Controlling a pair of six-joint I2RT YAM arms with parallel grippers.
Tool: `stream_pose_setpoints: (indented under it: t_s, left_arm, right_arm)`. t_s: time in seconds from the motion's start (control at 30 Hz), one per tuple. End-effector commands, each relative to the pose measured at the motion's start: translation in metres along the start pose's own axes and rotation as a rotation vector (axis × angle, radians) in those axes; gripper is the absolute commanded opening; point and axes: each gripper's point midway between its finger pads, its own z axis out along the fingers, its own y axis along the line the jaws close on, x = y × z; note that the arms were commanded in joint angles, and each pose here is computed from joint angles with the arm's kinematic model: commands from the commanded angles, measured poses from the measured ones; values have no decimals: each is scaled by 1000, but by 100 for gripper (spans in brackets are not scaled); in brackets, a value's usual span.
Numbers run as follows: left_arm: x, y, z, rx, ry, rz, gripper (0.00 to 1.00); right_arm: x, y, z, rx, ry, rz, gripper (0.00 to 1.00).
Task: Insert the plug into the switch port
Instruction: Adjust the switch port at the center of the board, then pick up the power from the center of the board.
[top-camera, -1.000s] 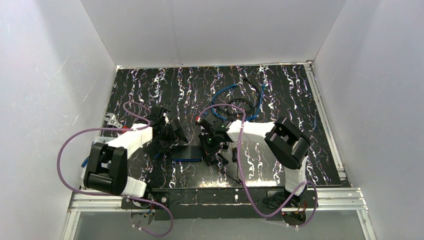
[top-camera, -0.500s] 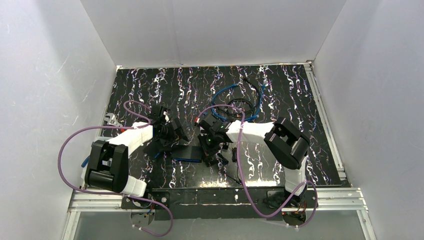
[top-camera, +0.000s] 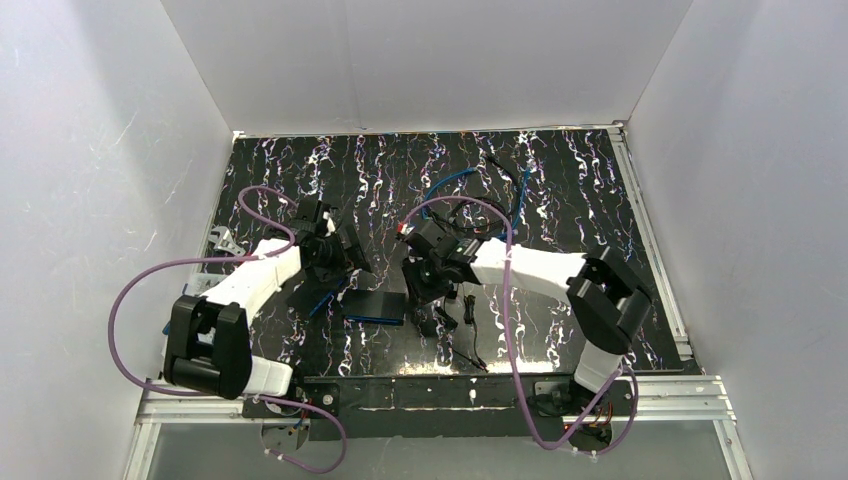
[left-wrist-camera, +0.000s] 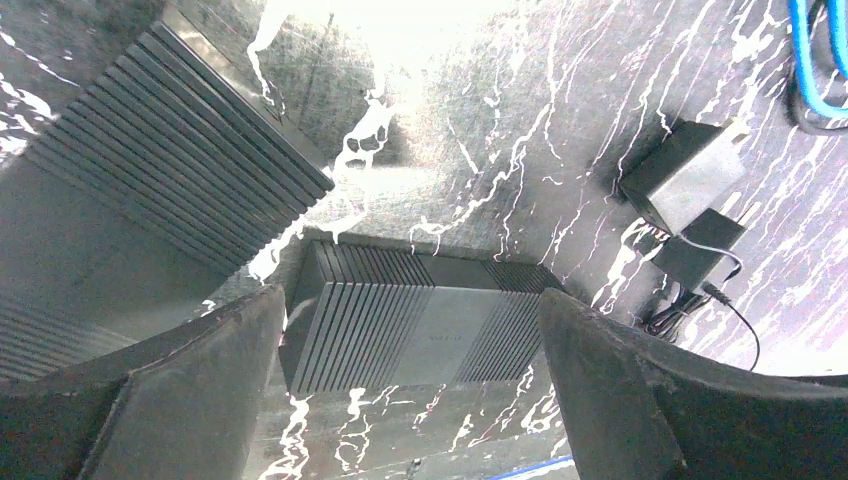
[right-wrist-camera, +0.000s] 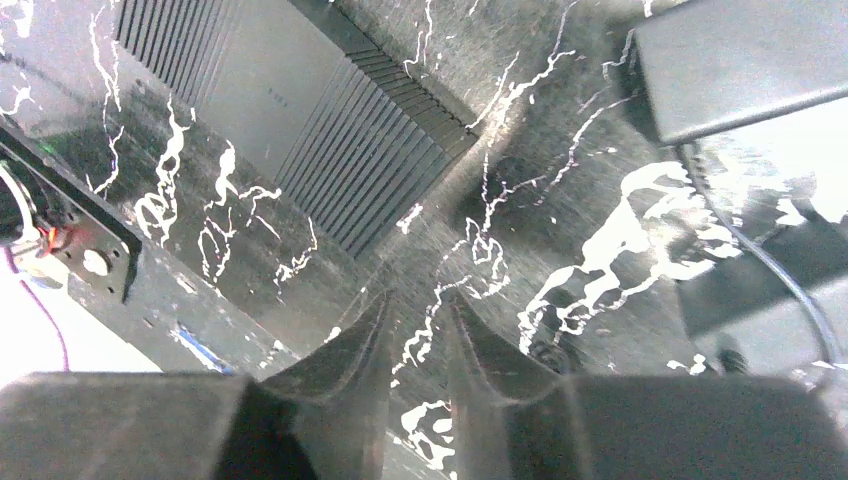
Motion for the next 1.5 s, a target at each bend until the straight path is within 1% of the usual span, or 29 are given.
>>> stream_pose_setpoints:
  t_s: [0.0, 0.2, 0.33, 0.53, 0.73, 0.9, 1.23, 1.47]
  left_arm:
    - [-10, 3, -24, -33, -63, 45, 98]
    - [-9, -4, -38, 3, -73, 80, 98]
    - [-5, -13, -49, 59, -66, 108, 98]
    - [6, -24, -65, 136, -50, 148, 98]
    - [17, -26, -74, 171, -23, 176, 98]
    - [24, -24, -78, 184, -18, 192, 98]
    - [28, -23, -75, 193, 3, 211, 98]
    - [29, -22, -76, 188, 4, 229, 98]
  right_arm:
    - [-15, -2, -34, 50, -88, -46, 38]
    - [-34, -1, -73, 92, -178, -83, 53]
    - [-41, -6, -96, 125, -208, -104, 61]
    - [-37, -19, -118, 180, -212, -104, 67]
    - [-9, -31, -109, 200, -140, -31, 68]
    - [4, -25, -96, 141, -125, 63, 68]
    - [-2, -21, -72, 125, -125, 178, 68]
    - [-6, -27, -59, 179, -110, 216, 66]
